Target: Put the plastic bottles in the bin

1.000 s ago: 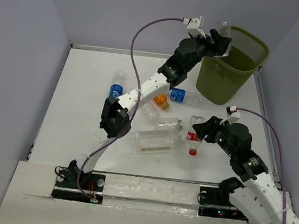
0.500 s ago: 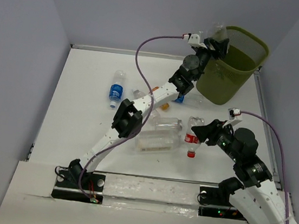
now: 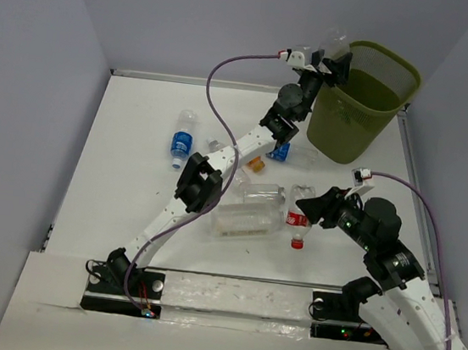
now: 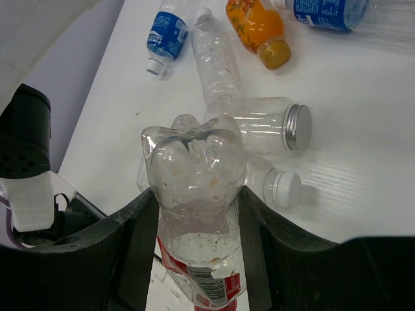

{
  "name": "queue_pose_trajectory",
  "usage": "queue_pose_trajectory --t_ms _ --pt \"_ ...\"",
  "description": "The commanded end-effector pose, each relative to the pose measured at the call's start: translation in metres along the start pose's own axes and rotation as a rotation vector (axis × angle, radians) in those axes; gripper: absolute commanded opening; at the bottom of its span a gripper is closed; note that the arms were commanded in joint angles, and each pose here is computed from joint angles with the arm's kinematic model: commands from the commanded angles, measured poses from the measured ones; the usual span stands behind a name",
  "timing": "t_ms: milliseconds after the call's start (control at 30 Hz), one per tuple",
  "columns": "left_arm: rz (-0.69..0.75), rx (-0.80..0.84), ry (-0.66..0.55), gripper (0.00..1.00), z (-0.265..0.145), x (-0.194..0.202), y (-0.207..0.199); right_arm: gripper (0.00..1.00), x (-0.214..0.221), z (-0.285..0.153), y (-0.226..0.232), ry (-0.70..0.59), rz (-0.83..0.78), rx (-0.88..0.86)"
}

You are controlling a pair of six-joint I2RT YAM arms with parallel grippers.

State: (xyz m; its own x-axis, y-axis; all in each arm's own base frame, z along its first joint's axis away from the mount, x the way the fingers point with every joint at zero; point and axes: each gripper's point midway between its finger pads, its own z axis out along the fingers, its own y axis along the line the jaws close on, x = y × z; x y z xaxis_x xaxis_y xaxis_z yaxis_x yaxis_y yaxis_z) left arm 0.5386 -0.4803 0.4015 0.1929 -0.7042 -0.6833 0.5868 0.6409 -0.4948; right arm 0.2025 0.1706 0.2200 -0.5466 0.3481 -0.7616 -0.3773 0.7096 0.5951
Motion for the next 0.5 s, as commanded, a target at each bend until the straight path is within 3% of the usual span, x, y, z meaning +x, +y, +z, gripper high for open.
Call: queue_pose_trajectory --t_ms 0,467 --pt "-0.025 0.064 -0.104 0.97 0.004 -0.030 -0.020 0.37 -0.019 -0.001 0.017 -0.056 -0.013 -0.064" --pt "-0.006 0.102 -0.079 0.99 0.002 -0.029 -0.033 0.36 -0.034 -0.006 0.021 -0.103 -0.045 -0.057"
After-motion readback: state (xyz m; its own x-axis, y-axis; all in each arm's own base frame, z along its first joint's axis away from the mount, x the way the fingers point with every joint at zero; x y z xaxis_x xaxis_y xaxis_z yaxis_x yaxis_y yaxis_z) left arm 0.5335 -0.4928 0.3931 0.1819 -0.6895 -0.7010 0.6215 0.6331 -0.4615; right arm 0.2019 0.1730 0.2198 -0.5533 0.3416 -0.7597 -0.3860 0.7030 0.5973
